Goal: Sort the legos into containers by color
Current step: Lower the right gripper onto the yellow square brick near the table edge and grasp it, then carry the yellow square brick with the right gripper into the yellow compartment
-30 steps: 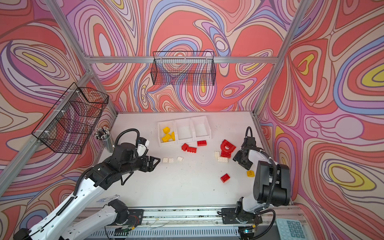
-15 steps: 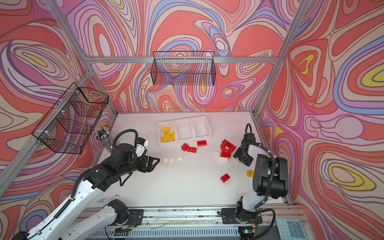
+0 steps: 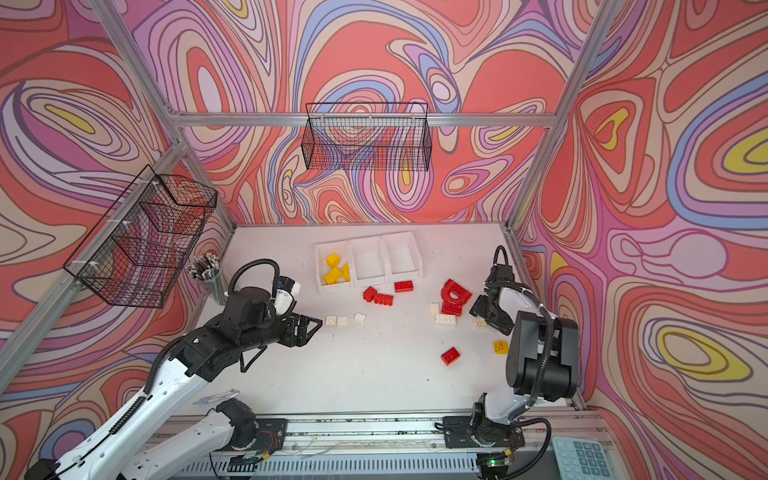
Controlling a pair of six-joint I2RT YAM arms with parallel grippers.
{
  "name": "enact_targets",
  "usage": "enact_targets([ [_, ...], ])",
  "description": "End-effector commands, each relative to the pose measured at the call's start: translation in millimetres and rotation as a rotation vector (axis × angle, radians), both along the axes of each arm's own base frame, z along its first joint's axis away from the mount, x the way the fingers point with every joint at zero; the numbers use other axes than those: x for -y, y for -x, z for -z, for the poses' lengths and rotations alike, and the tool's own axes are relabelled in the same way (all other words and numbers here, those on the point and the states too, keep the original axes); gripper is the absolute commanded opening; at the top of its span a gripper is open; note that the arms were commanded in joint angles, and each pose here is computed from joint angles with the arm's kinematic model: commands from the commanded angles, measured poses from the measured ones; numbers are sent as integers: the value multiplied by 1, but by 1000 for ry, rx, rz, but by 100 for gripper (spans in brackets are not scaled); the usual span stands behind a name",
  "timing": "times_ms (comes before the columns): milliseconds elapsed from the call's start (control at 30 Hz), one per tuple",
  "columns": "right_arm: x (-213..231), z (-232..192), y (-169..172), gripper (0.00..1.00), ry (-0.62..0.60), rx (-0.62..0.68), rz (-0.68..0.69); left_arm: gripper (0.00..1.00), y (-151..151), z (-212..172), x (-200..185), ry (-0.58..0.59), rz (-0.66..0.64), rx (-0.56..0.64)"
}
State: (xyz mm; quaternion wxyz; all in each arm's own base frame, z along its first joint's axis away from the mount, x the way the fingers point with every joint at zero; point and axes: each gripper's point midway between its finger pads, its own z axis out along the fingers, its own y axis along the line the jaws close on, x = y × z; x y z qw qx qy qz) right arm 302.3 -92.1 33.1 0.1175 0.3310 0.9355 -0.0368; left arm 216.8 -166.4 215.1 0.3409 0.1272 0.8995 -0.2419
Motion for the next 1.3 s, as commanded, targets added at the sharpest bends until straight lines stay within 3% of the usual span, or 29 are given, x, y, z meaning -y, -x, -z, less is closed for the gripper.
enact_targets([
  [0, 16, 2, -4, 83, 49, -28, 16, 79, 7, -7, -2, -33, 17, 23],
  [200, 17, 9, -25, 79, 26, 5, 19, 79, 10, -3, -3, -89, 29, 37],
  [367, 19, 23, -29, 70, 28, -30, 6, 79, 14, -1, 4, -73, 46, 20],
  [500, 21, 23, -29, 59, 40, -31, 1, 79, 13, -1, 2, -84, 38, 26],
  [667, 21, 23, -29, 37, 42, -37, -5, 79, 12, -1, 0, -94, 33, 32],
  [867, 19, 18, -24, 22, 37, -37, -5, 79, 11, -2, -1, -97, 28, 36],
  [967, 14, -13, -37, 17, 38, 44, -13, 79, 11, -2, -2, -100, 25, 38],
  [1100, -25, -70, -75, 16, 73, 153, -116, 79, 9, -1, -5, -115, 11, 41],
  [1267, -136, -127, -133, 16, 24, 308, -327, 79, 5, -2, -15, -145, -42, 59],
])
